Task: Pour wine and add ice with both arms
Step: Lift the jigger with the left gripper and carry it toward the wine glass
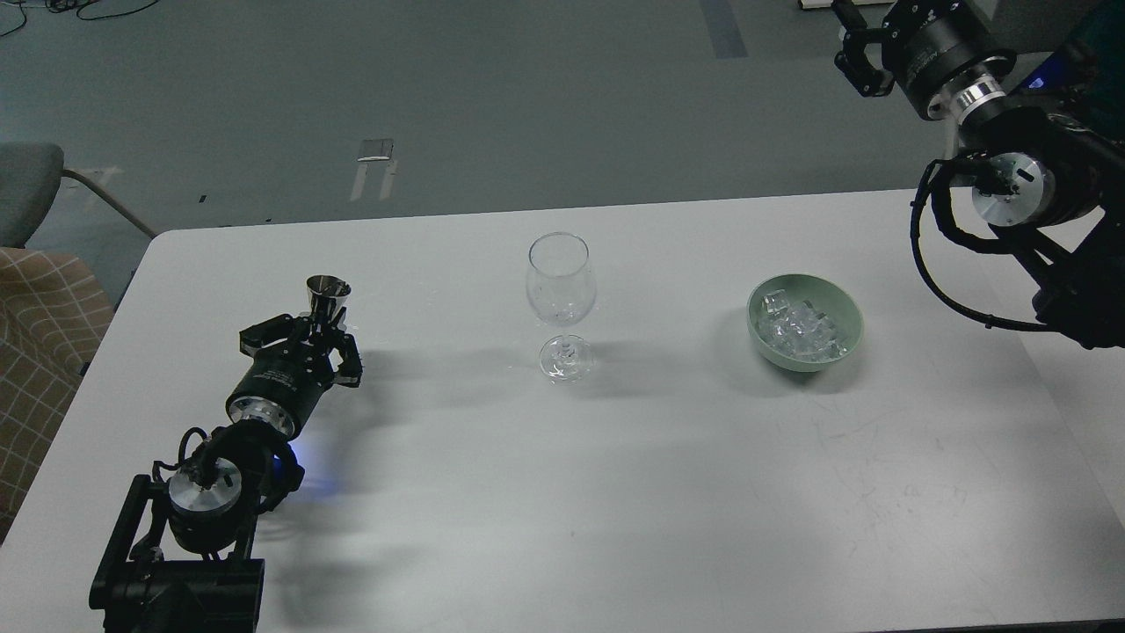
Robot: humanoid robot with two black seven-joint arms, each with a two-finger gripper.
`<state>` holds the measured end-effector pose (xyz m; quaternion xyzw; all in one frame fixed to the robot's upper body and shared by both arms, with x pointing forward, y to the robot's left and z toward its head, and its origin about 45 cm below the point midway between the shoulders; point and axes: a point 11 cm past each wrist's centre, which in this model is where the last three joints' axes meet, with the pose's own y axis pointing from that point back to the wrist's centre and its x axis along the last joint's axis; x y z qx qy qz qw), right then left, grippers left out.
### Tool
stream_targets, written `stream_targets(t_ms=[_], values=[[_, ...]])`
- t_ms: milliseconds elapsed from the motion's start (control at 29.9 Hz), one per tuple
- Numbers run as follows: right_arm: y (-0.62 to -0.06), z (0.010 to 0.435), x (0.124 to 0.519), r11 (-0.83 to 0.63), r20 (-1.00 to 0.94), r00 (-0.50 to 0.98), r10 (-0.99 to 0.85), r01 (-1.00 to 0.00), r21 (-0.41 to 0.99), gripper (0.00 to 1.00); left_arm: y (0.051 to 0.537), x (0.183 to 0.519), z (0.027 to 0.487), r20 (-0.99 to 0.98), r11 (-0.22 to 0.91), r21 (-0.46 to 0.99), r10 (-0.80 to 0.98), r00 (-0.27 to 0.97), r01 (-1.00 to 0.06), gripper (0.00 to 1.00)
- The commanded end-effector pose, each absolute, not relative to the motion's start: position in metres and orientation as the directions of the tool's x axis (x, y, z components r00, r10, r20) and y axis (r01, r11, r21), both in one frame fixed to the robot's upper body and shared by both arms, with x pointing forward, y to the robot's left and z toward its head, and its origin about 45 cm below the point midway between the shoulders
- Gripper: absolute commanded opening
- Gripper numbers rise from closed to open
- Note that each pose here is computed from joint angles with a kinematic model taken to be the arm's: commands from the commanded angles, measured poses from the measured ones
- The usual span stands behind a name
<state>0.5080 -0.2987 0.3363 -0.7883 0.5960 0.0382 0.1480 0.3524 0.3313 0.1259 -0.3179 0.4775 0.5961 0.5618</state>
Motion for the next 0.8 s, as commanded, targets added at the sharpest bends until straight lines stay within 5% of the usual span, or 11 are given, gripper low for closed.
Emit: stream_targets(t_ms=[0,768], values=[[-0.299,0.336,0.508,-0.246,-0.237,0.287,-0.928,-0.951,-0.188,1.00,0.327,0.358,0.144,-0.921,0.095,0.169,0.369,-0.123,-0.981,0.07],[-0.295,0.326,0.506,-0.253,-0.243,0.289,-0.926,-0.953,-0.168,1.00,0.227,0.384,0.226,-0.889,0.279,0.171,0.457,-0.026,-0.945,0.04]])
